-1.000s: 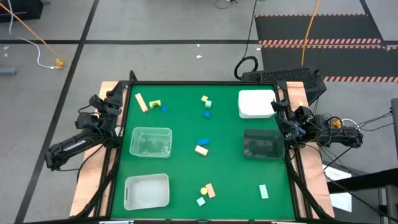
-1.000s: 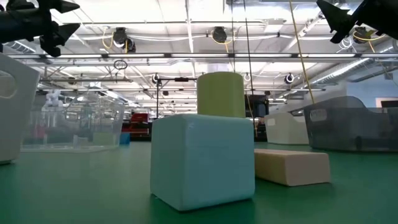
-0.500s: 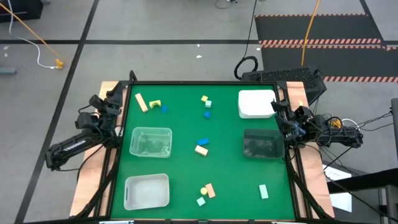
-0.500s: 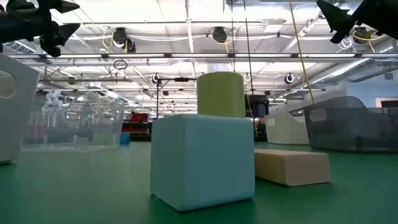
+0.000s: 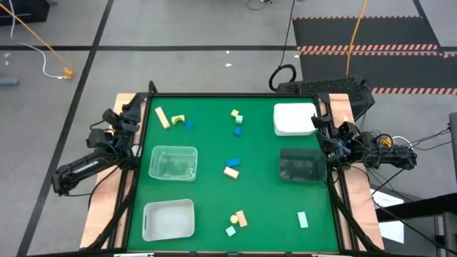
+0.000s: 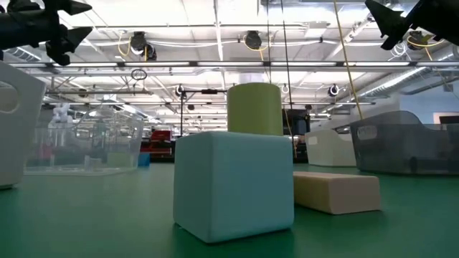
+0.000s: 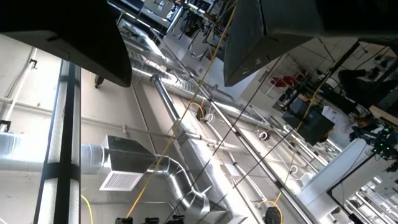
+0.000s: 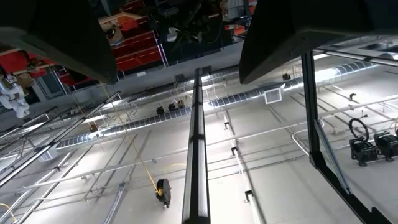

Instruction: Sort & place blocks by color

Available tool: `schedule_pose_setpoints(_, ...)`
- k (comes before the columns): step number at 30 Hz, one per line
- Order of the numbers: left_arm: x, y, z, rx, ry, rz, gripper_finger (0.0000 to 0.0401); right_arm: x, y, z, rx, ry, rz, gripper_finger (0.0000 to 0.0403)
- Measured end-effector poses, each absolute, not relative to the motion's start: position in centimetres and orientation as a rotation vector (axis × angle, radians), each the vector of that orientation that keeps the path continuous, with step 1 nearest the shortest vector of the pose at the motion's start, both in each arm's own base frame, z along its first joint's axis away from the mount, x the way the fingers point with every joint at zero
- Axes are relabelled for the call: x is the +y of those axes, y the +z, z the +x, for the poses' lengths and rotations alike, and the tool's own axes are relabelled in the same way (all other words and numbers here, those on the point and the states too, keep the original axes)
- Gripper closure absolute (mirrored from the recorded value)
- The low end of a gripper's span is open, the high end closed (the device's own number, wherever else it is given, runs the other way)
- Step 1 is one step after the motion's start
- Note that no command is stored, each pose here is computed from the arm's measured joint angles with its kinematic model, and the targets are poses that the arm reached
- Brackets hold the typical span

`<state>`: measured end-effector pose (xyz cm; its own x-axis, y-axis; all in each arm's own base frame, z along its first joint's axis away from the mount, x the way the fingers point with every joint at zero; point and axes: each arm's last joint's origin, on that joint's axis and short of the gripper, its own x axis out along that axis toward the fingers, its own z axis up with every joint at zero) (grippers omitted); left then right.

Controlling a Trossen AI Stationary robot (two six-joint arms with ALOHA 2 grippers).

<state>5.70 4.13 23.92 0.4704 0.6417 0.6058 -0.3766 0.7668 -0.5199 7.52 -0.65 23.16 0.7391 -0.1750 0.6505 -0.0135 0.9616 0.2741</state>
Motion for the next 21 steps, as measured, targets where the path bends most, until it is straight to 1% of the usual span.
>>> schedule_pose_setpoints(21, 4.13, 23.92, 5.70, -0.887, 0.630, -0.354, 0.0146, -0.65, 23.15, 7.52, -0.736, -0.090, 0.270, 0.0071)
